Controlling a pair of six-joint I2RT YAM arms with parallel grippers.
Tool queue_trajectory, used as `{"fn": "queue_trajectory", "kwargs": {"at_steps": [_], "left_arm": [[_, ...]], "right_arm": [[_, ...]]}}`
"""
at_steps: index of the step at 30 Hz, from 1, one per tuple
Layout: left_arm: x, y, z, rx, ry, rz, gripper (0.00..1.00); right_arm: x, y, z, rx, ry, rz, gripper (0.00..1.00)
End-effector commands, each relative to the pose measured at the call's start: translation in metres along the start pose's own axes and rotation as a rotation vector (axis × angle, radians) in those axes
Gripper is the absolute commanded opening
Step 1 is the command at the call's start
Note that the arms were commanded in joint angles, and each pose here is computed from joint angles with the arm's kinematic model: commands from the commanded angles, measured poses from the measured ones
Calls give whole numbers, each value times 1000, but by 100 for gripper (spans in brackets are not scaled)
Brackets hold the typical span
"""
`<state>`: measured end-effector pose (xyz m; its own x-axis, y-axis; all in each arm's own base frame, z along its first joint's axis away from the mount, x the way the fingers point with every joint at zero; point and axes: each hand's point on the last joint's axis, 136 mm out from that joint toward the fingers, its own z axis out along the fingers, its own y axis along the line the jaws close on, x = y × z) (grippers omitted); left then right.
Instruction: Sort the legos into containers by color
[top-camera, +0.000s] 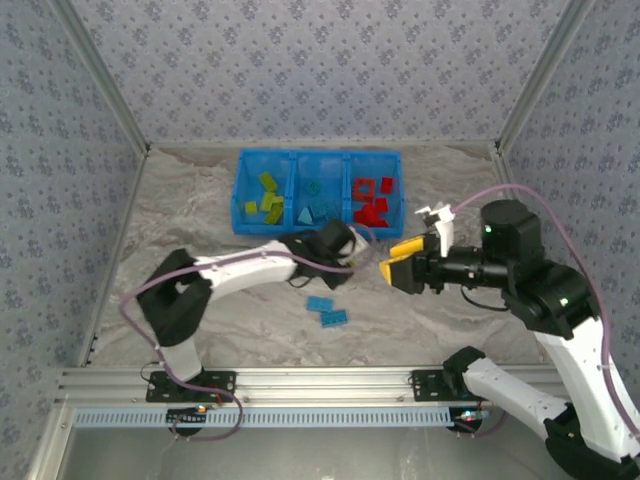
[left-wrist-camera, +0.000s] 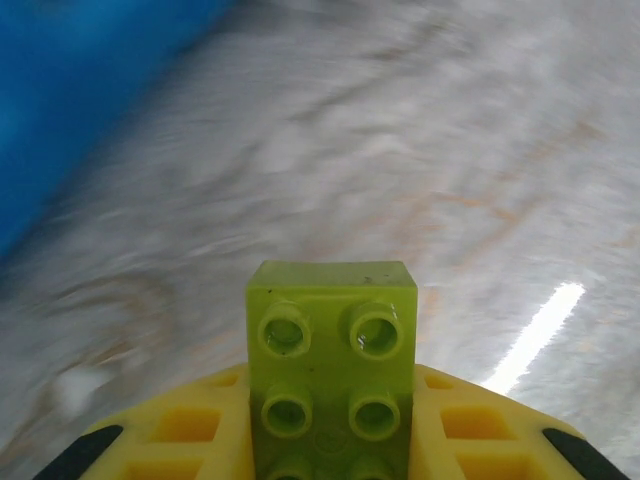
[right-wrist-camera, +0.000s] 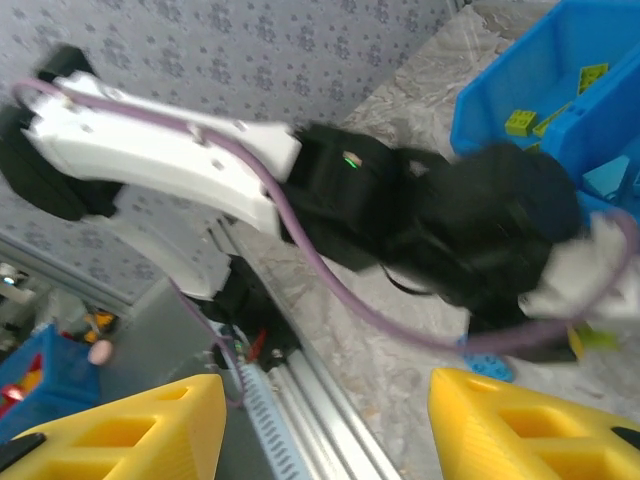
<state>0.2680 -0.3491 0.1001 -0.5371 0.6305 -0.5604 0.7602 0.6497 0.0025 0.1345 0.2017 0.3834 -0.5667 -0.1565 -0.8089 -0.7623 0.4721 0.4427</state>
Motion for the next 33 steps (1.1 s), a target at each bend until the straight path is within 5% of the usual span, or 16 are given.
{"fn": "queue_trajectory", "kwargs": {"at_steps": [1,5,13,21,33], "left_arm": [[-11,44,-36,-40,-109,-222,28],[2,106,-72,-125,-143,-394,29],[13,208,-110,-265,-167,-600,29],[-19,270,-87,-366,-115,-605,29],[-31,346,-22,-577,48,-637,29]], "right_arm": [[-10,-3,27,50,-40,-151,59],[-4,15,74,73,-6,-322,59],[-26,41,164,198,-159,-531,59],[-69,-9,206,389,-271,-451,61],[-72,-52,194,437,-268,-321,61]]}}
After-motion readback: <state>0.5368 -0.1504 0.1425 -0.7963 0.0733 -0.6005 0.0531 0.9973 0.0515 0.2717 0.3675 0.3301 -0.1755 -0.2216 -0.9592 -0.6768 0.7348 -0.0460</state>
